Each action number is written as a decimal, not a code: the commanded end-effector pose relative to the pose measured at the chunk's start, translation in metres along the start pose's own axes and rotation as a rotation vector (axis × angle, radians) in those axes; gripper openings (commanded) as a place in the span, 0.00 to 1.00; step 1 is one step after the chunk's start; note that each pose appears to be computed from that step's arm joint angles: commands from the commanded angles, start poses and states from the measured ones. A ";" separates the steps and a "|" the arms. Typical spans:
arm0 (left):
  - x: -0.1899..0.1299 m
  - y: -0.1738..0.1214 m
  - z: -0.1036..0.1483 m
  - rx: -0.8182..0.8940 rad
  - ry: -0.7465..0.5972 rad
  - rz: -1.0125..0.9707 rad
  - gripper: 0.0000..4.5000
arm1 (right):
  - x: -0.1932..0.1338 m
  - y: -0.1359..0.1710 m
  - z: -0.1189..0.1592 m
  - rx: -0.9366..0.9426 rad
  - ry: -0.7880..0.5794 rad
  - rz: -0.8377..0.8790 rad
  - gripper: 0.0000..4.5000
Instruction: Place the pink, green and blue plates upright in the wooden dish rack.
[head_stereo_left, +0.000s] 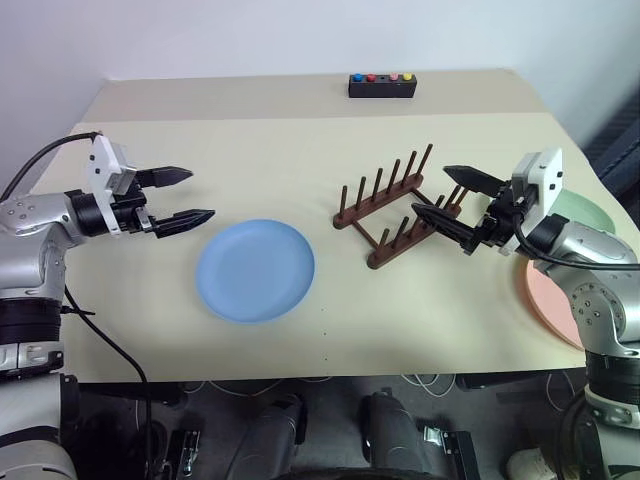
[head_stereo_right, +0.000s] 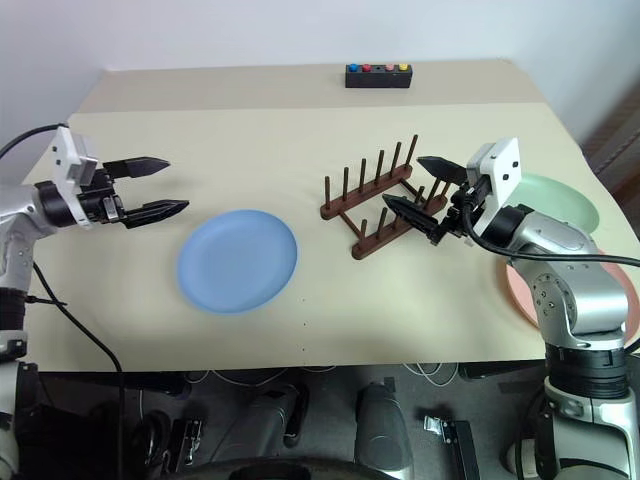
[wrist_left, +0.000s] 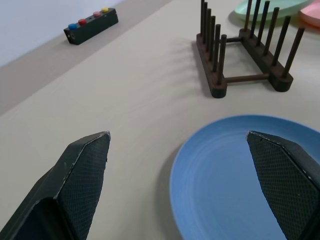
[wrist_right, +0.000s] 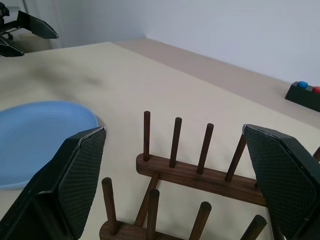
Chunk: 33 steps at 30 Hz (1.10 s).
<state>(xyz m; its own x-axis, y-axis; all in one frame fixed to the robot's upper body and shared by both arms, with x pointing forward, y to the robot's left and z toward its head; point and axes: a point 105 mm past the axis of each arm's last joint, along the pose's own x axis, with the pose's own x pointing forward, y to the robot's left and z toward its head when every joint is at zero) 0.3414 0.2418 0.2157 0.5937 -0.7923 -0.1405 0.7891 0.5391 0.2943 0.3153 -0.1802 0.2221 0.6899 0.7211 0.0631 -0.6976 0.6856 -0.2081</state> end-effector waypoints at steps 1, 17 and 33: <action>0.000 0.005 0.011 0.047 -0.015 0.005 1.00 | -0.002 0.001 0.019 -0.063 -0.056 -0.007 0.99; 0.027 0.004 0.026 0.066 -0.106 -0.036 1.00 | -0.012 -0.005 0.020 -0.127 -0.049 -0.056 0.99; 0.099 -0.059 0.042 0.024 -0.046 -0.291 1.00 | -0.020 -0.009 0.007 -0.116 -0.039 -0.148 0.99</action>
<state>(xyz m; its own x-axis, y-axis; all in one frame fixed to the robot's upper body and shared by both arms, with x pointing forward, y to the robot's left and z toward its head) 0.3540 0.1426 0.2184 0.3882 -0.9090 -0.1514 0.9070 0.3479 0.2373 0.3102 -0.2009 0.2142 0.7764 0.6242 0.0875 -0.5891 0.7680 -0.2512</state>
